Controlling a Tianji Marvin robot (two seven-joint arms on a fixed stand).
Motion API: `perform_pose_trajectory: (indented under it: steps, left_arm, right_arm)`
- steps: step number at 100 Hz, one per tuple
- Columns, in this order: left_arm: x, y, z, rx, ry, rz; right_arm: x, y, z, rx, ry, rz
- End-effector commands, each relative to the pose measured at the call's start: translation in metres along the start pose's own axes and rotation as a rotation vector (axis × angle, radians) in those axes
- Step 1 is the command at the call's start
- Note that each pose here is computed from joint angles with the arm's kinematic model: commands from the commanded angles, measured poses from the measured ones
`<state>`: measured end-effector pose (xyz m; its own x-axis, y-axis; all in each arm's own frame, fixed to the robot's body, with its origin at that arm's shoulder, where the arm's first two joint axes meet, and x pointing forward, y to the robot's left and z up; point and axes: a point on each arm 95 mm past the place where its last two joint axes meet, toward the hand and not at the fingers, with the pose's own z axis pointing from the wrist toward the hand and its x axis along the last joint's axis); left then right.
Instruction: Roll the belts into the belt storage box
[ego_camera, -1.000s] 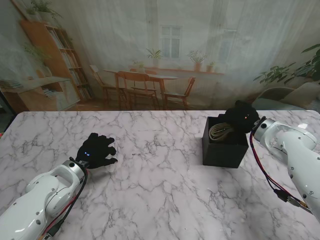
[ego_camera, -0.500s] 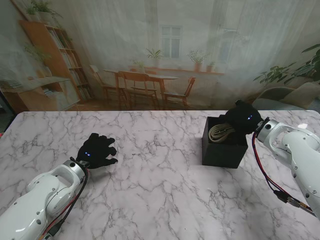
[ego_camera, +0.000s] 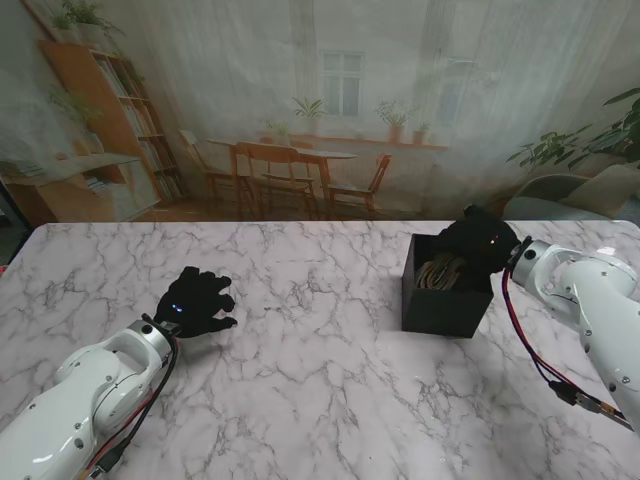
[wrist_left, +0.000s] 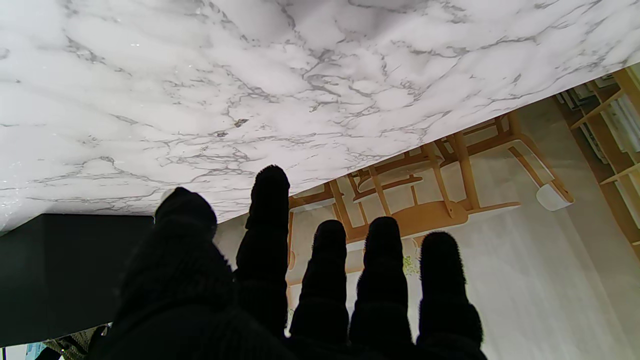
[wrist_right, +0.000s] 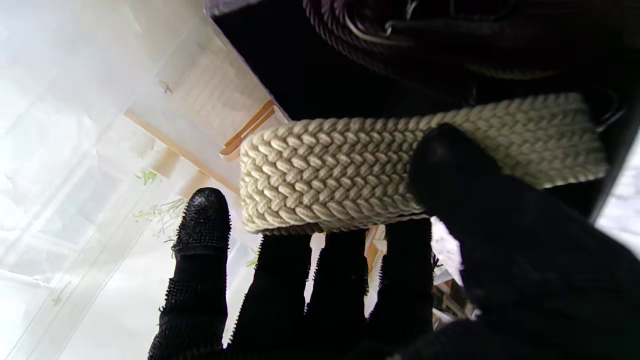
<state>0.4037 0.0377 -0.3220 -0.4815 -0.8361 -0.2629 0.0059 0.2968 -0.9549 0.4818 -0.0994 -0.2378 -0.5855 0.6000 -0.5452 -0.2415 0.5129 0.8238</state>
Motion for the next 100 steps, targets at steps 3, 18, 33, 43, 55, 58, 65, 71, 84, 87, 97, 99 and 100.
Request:
perform_pose_trajectory:
  steps: [3, 18, 33, 43, 55, 58, 65, 71, 84, 87, 97, 99, 100]
  left_arm:
    - [0.001, 0.001, 0.001, -0.015, 0.002, 0.0]
    - [0.001, 0.001, 0.001, -0.014, 0.001, 0.0]
    - [0.001, 0.001, 0.001, -0.016, 0.0, 0.002]
    - [0.001, 0.001, 0.001, -0.016, -0.001, 0.002]
    - [0.0, 0.001, 0.001, -0.015, -0.003, 0.0]
    - [0.0, 0.001, 0.001, -0.015, -0.004, -0.001]
    - [0.0, 0.001, 0.001, -0.013, -0.005, -0.004]
    - [0.0, 0.002, 0.002, -0.007, -0.007, -0.012]
    - [0.001, 0.002, 0.003, 0.011, -0.013, -0.041]
    - [0.001, 0.002, 0.003, 0.016, -0.014, -0.046]
    - [0.001, 0.002, 0.004, 0.041, -0.015, -0.057]
    - [0.001, 0.001, 0.004, 0.049, -0.014, -0.058]
    - [0.001, 0.001, 0.004, 0.054, -0.013, -0.058]
  right_arm:
    - [-0.001, 0.004, -0.004, 0.014, 0.016, -0.032]
    - [-0.002, 0.003, -0.005, 0.041, 0.026, -0.067]
    - [-0.003, 0.001, -0.006, 0.046, 0.018, -0.096]
    - [-0.003, 0.001, -0.006, 0.045, 0.015, -0.093]
    - [-0.005, 0.005, -0.009, 0.015, -0.002, -0.097]
    - [-0.005, 0.007, -0.011, 0.0, -0.013, -0.092]
    - [-0.006, 0.015, -0.016, -0.042, -0.04, -0.09]
    - [-0.006, 0.024, -0.021, -0.075, -0.063, -0.078]
    - [0.004, 0.048, -0.027, -0.17, -0.14, 0.029]
    - [0.008, 0.054, -0.027, -0.189, -0.159, 0.085]
    - [0.022, 0.071, -0.025, -0.221, -0.193, 0.211]
    - [0.025, 0.074, -0.025, -0.225, -0.195, 0.221]
    - [0.026, 0.075, -0.025, -0.228, -0.195, 0.226]
